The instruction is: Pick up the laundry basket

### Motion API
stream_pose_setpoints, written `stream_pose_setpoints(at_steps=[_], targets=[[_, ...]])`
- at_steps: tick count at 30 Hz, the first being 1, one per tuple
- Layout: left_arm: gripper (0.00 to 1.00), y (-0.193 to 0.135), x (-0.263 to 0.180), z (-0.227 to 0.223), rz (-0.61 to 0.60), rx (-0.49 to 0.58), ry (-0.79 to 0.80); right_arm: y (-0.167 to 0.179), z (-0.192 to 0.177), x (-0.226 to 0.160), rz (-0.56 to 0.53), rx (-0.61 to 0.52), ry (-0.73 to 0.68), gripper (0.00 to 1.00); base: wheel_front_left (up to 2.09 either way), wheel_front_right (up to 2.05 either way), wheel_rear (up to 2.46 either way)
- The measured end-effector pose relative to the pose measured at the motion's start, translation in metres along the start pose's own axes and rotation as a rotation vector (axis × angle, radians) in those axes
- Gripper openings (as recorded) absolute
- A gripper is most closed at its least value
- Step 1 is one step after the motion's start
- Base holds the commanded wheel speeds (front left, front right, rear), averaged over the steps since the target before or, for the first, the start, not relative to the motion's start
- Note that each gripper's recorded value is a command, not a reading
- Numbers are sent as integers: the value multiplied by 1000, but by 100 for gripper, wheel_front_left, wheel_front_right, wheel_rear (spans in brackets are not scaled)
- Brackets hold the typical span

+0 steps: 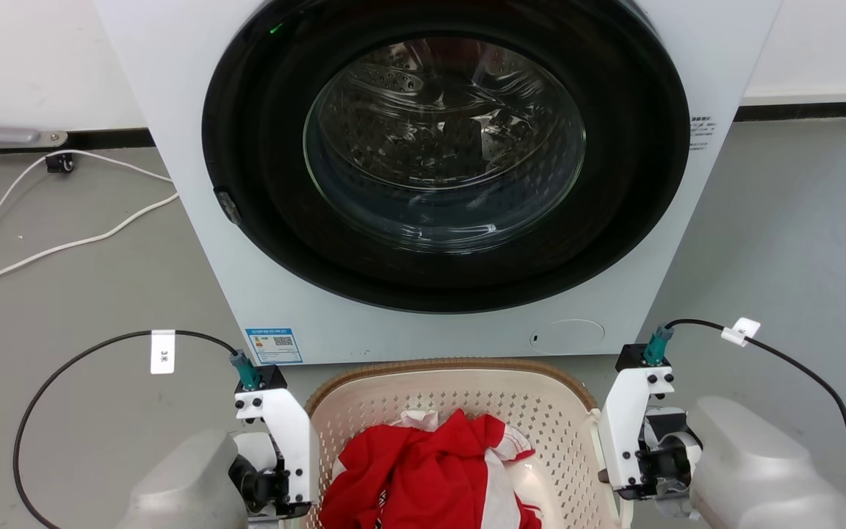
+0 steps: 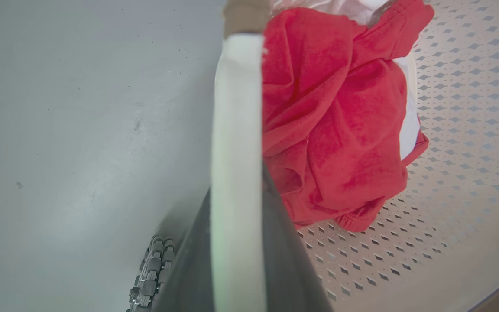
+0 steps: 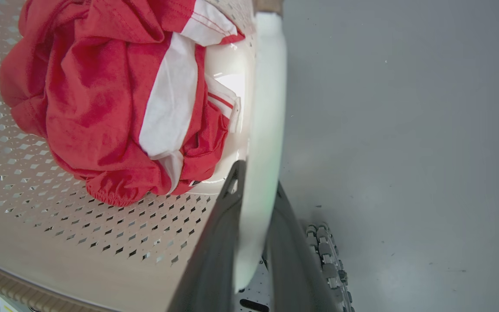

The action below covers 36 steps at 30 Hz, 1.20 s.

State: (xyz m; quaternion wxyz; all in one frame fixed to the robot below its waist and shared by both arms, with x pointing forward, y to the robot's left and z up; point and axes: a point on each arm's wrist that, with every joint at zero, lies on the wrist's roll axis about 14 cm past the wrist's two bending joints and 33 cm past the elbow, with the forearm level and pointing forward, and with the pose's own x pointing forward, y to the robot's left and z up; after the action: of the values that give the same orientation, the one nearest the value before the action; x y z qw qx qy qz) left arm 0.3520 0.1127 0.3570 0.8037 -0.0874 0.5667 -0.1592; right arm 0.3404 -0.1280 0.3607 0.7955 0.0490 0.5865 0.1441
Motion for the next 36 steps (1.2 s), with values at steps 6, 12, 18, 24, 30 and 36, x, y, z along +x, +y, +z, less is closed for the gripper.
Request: stream_pose_setpoints(at_steps=[6,12,18,24,30,36], targets=[[0,0,1,-2,-2,-3,5,0,-2,1,2,6,9,0,0,0,0],[0,0,1,-3,-3,-9,4,0,-2,2,2,9,15,0,0,0,0],[0,0,1,-3,-7,-12,2,-1,-2,2,3,14,14,0,0,0,0],[0,1,1,-3,-6,-14,3,0,-2,2,6,18,14,0,0,0,0],[0,1,1,-3,-3,-10,3,0,-2,2,7,19,16,0,0,0,0],[0,1,2,-3,-6,-11,-1,-1,0,1,2,18,16,0,0,0,0]])
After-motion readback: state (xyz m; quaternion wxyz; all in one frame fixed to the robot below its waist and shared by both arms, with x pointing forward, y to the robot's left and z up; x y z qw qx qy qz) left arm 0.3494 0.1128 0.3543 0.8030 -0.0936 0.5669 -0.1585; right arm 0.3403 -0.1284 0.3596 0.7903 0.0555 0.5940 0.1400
